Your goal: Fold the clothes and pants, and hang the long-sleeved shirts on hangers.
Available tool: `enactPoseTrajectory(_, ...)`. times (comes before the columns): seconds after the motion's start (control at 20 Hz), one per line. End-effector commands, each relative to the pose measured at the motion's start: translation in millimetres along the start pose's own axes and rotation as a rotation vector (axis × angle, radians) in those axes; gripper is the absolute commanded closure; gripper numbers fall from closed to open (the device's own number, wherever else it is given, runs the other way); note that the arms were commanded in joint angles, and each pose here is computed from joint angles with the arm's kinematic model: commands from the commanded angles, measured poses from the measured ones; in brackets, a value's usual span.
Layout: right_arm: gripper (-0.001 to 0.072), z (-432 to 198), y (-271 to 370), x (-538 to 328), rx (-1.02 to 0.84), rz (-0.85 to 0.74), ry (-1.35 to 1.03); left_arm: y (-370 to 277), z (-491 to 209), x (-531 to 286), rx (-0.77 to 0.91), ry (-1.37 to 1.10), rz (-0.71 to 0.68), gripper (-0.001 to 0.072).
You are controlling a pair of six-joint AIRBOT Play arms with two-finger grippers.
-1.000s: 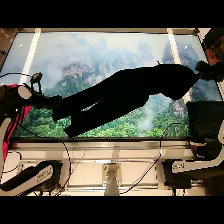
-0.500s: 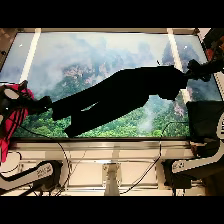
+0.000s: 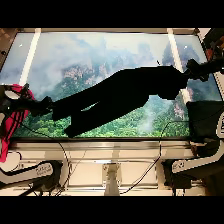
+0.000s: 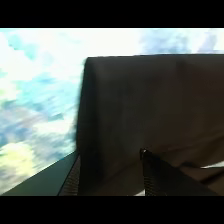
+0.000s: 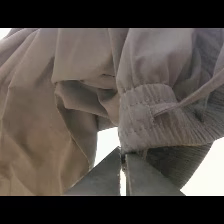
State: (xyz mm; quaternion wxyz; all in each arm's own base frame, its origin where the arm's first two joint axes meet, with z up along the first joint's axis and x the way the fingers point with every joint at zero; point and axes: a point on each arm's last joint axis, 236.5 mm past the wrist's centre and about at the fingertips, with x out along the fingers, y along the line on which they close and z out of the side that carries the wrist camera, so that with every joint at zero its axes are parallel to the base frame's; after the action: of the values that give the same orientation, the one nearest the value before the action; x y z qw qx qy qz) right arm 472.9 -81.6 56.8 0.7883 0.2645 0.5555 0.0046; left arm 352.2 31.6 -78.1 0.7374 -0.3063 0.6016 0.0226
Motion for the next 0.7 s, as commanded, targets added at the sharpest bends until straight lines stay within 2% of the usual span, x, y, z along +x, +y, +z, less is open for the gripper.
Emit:
enactPoseTrajectory(0.0,0.0694,0.4,0.8,0.3,0.0,0.002,-0.002,-16.9,-0.7,7.4,-0.013,0.016,-0.087,0.0307)
enactPoseTrajectory(0.05,0.0694,0.7,0.8,0.3,0.0,0.002,-0.003,-16.1,-2.6,9.3,-0.016,0.026,-0.087,0.0331)
enactPoseTrajectory(0.15,0.0695,1.1,0.5,0.2,0.0,0.002,-0.004,-15.8,-3.6,10.6,-0.018,0.033,-0.088,0.0495)
enactPoseTrajectory(0.25,0.0695,1.8,0.5,0.3,-0.001,0.001,-0.007,-15.8,-2.2,10.3,-0.013,0.027,-0.088,0.069)
enactPoseTrajectory(0.45,0.0695,7.4,-0.9,-0.1,-0.028,-0.003,-0.031,-20.8,3.2,4.3,0.0,0.012,-0.097,0.0701)
enactPoseTrajectory(0.65,0.0695,24.4,-11.0,-9.3,-0.03,0.003,-0.1,-95.9,53.7,-69.4,0.13,-0.226,-0.314,0.0701)
